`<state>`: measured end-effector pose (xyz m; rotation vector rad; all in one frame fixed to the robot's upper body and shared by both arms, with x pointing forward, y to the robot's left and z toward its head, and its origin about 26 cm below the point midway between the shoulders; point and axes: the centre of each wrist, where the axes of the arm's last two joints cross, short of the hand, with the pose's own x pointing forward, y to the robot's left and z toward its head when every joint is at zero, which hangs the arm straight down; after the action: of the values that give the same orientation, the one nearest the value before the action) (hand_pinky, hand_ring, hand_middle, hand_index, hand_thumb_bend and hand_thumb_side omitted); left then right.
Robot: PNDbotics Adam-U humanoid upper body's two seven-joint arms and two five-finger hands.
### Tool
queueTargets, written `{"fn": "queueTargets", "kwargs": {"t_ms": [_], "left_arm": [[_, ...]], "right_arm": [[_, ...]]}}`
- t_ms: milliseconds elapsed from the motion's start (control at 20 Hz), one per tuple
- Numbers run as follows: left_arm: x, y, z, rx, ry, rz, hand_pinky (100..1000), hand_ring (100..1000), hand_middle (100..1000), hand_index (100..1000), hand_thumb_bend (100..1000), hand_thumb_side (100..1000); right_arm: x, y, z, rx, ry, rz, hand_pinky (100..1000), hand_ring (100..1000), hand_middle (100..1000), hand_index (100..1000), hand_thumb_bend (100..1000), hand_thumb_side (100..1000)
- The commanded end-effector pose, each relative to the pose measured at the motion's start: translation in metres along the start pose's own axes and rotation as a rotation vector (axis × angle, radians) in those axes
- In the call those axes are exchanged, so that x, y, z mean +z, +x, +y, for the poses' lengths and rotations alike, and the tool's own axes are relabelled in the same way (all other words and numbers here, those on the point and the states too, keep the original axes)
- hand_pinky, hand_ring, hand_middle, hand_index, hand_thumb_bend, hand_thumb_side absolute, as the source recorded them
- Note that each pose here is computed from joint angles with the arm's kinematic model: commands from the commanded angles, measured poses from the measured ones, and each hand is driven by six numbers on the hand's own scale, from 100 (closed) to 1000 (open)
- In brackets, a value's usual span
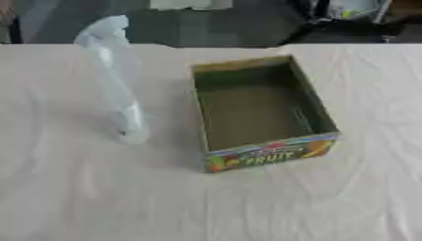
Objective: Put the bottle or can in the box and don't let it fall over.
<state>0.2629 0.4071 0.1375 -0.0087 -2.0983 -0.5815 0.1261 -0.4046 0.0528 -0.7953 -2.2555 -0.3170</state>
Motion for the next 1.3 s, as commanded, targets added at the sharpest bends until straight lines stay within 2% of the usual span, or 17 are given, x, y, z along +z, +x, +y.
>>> {"fn": "queueTargets", "kwargs": {"t_ms": [50,550,1300], "left_arm": [[-0.004,0.01,0.007,-0.029,-0.019,-0.015,1000,1000,1000,887,771,456],[-0.007,0.011,0.005,-0.043,-0.048,-0.025,1000,1000,1000,887,780,466],[-0.024,0.008,0.008,-0.06,-0.158,-0.022,1000,1000,1000,887,781,472]], "right_arm": [[-0.003,0.002,0.001,0.0,0.012,-0.055,972,1000,1000,958,100,512],[0.0,0.001,0.007,0.005,0.013,-0.065,973,1000,1000,960,100,512],[0.0,0.001,0.01,0.003,0.021,-0.065,973,1000,1000,960,100,508]]}}
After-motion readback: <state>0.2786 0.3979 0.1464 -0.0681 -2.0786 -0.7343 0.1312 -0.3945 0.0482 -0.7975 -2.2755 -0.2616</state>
